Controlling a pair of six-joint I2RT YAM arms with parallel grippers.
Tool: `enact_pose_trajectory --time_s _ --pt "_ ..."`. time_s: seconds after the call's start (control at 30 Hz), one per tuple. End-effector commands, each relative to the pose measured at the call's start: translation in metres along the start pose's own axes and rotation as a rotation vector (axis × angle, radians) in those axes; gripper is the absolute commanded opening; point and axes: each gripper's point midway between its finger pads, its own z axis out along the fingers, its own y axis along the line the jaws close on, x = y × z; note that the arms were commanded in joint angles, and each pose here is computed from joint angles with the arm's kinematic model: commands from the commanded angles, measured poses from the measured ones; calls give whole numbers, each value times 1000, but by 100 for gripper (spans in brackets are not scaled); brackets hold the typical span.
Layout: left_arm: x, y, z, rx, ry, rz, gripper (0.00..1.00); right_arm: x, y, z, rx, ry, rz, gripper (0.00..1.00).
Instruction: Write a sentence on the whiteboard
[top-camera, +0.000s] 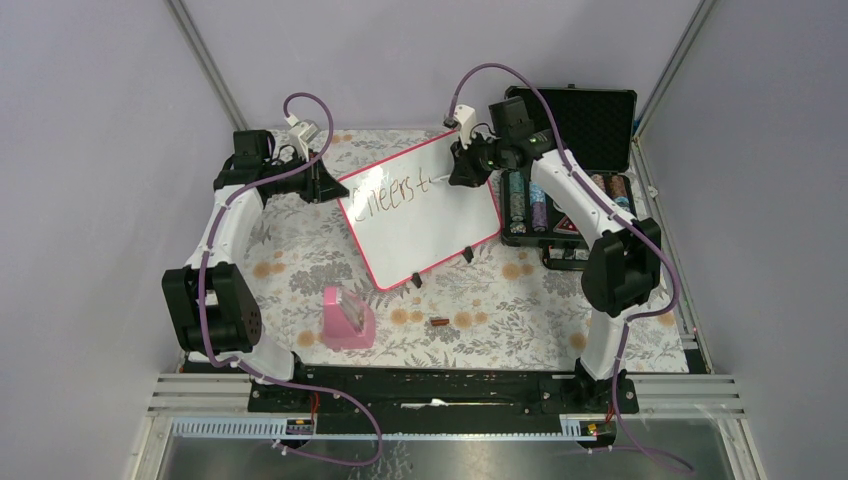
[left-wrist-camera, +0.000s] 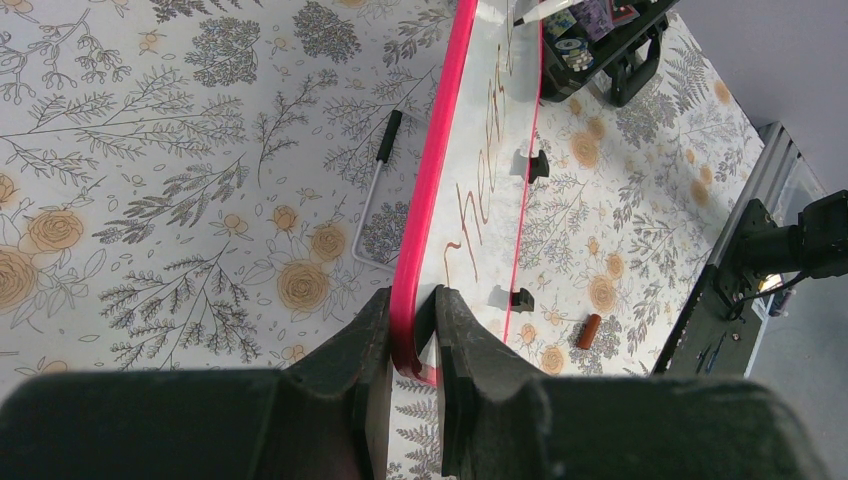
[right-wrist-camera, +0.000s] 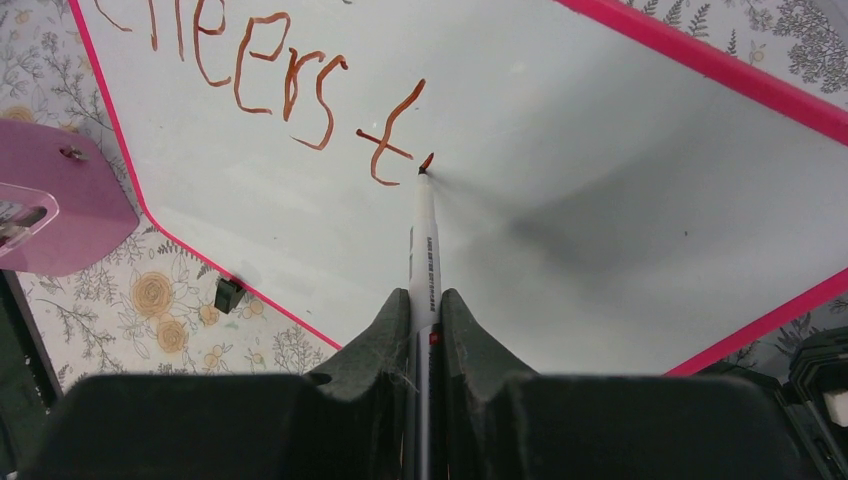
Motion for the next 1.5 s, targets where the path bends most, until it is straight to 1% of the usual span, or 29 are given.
enact_pose_trajectory --time_s 0.0,0.37,0.6,1.0,1.47 --pt "-9 -5 5 12 -5 81 0 -2 5 -6 10 -9 -33 0" --pt "-9 -5 5 10 -5 82 0 6 -4 -13 56 12 -43 0" --pt "-9 -5 5 16 -5 77 0 0 -17 -22 100 1 -53 0" --pt "-9 -5 5 17 -6 79 0 -9 -33 -22 150 -6 -64 0" --pt "-10 -6 4 17 -8 82 0 -19 -30 -18 113 -26 -49 0"
